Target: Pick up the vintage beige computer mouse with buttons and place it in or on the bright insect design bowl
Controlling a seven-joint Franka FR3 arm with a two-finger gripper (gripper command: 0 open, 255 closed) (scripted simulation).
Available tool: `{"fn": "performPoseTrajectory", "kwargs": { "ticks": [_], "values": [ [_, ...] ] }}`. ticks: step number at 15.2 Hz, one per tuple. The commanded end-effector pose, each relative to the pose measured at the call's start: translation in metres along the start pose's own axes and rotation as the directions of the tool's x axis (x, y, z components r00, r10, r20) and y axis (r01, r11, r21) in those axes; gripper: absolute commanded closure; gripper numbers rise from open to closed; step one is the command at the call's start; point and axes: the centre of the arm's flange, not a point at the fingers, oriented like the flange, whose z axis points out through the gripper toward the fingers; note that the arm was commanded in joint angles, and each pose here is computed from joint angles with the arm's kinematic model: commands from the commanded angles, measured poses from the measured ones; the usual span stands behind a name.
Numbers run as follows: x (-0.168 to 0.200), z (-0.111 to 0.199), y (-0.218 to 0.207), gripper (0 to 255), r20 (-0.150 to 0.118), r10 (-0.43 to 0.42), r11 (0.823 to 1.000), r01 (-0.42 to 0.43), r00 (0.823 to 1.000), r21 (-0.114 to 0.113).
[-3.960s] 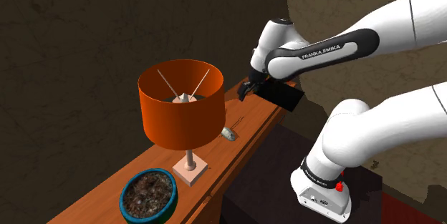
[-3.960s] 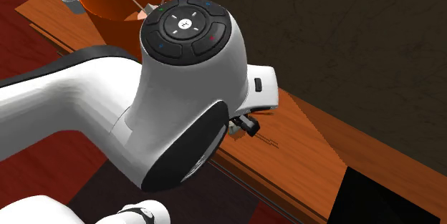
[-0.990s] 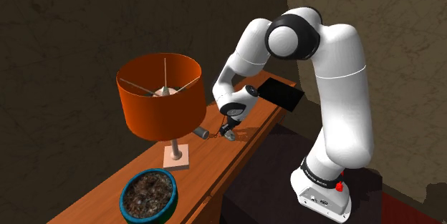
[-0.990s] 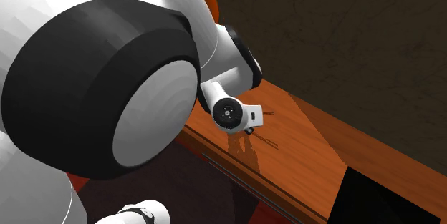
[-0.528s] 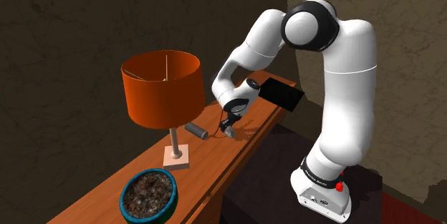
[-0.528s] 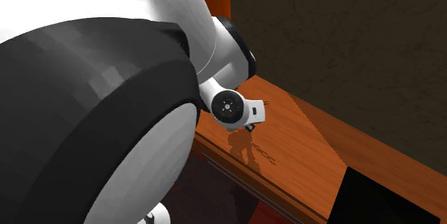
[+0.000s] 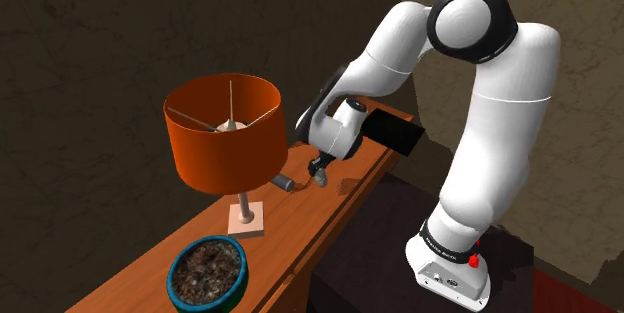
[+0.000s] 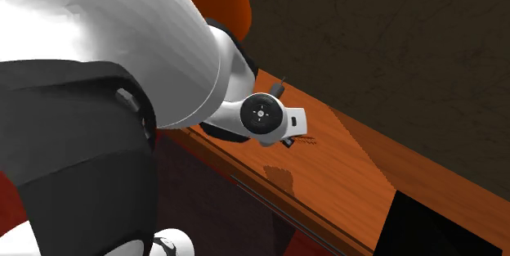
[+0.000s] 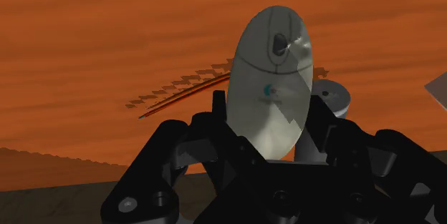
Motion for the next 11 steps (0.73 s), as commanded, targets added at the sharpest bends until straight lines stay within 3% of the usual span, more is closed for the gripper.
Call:
{"fn": "performPoseTrajectory", "kwargs": {
  "ticks": [1,11],
  "values": [
    [0.004,-0.01,-0.003,255,0.001,0.002,1.0,-0.002,1.0,0.002],
    [0.02,-0.06,-0.006,255,0.001,0.002,1.0,-0.002,1.0,0.002]
  ]
}}
